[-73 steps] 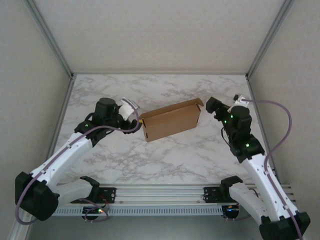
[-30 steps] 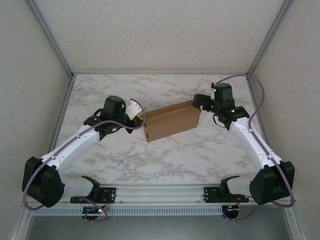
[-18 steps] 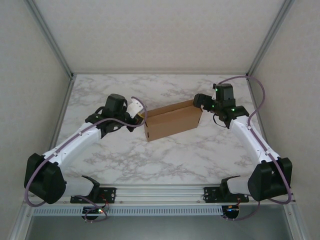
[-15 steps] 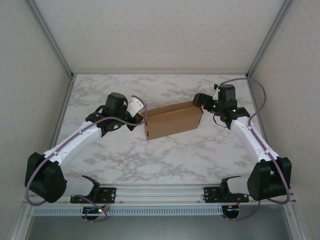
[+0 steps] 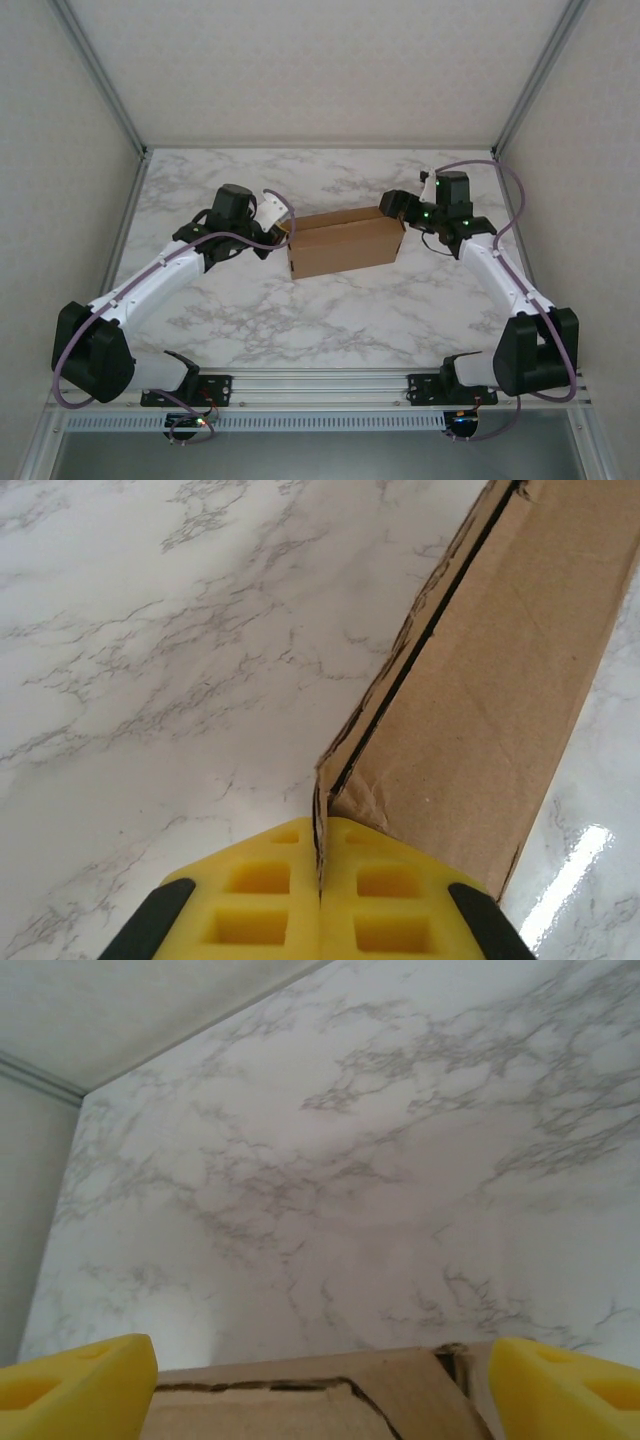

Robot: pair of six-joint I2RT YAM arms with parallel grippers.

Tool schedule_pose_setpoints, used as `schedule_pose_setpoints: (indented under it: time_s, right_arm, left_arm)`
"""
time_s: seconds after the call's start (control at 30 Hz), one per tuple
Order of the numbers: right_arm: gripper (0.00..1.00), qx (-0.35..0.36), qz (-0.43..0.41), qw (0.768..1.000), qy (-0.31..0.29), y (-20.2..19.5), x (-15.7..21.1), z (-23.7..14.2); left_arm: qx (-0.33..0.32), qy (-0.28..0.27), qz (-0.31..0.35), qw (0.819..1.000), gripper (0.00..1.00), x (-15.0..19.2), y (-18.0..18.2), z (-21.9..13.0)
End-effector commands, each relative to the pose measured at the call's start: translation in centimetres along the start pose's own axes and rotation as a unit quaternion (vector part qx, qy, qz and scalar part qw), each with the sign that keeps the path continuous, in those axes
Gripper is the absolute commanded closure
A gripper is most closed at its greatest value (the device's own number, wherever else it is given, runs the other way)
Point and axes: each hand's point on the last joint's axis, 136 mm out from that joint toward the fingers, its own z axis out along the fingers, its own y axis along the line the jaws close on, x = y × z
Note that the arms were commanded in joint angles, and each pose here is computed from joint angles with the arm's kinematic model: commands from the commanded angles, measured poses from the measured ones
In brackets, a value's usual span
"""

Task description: Fold the paper box

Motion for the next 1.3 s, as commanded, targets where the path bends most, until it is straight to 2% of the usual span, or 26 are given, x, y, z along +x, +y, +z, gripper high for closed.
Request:
schedule_pose_setpoints:
  time_s: [0.0, 0.13, 0.27, 0.47, 0.57, 0.63, 0.87, 1.07, 1.2, 1.27]
  right_arm:
    - [0.16, -0.054, 0.004, 0.999, 0.004, 2.4, 0.5, -0.8]
    - [0.17, -0.059, 0.023, 0.998, 0.013, 2.4, 1.1, -0.6]
    - [0.18, -0.078, 0.024, 0.996, 0.024, 3.7, 1.8, -0.4]
    - [0.17, -0.075, 0.017, 0.997, 0.028, 4.5, 2.5, -0.5]
    - [0.17, -0.076, 0.016, 0.997, 0.03, 4.9, 2.9, -0.6]
    - [0.17, -0.077, 0.013, 0.996, 0.033, 5.2, 3.2, -0.4]
    - [0.17, -0.07, 0.008, 0.997, 0.038, 5.3, 3.8, -0.2]
    - [0.14, -0.03, -0.033, 0.999, 0.024, 5.0, 2.8, -1.8]
    - [0.09, 0.024, -0.075, 0.997, -0.019, 4.3, 0.4, -4.0]
    - [0.08, 0.06, -0.073, 0.994, -0.046, 3.3, -1.3, -4.6]
  left_arm:
    - [-0.023, -0.02, -0.009, 0.999, 1.0, -1.4, 0.7, -0.7]
    - [-0.034, -0.036, -0.06, 0.997, 1.0, -2.9, 1.4, -0.6]
    - [-0.045, -0.042, -0.148, 0.987, 1.0, -4.5, 2.3, 0.3]
    - [-0.079, -0.045, -0.203, 0.975, 1.0, -5.9, 0.9, 1.4]
    - [-0.117, -0.031, -0.28, 0.952, 1.0, -5.5, 1.3, 2.4]
    - [-0.113, -0.014, -0.321, 0.94, 1.0, -5.2, 0.9, 3.5]
    - [-0.145, -0.054, -0.383, 0.911, 1.0, -6.3, -0.6, 4.0]
    - [-0.179, -0.035, -0.331, 0.926, 1.0, -5.7, 0.0, 3.8]
    - [-0.172, -0.005, -0.257, 0.951, 0.98, -5.2, -0.4, 3.5]
    - [-0.146, -0.001, -0.224, 0.963, 0.98, -5.3, -1.2, 3.2]
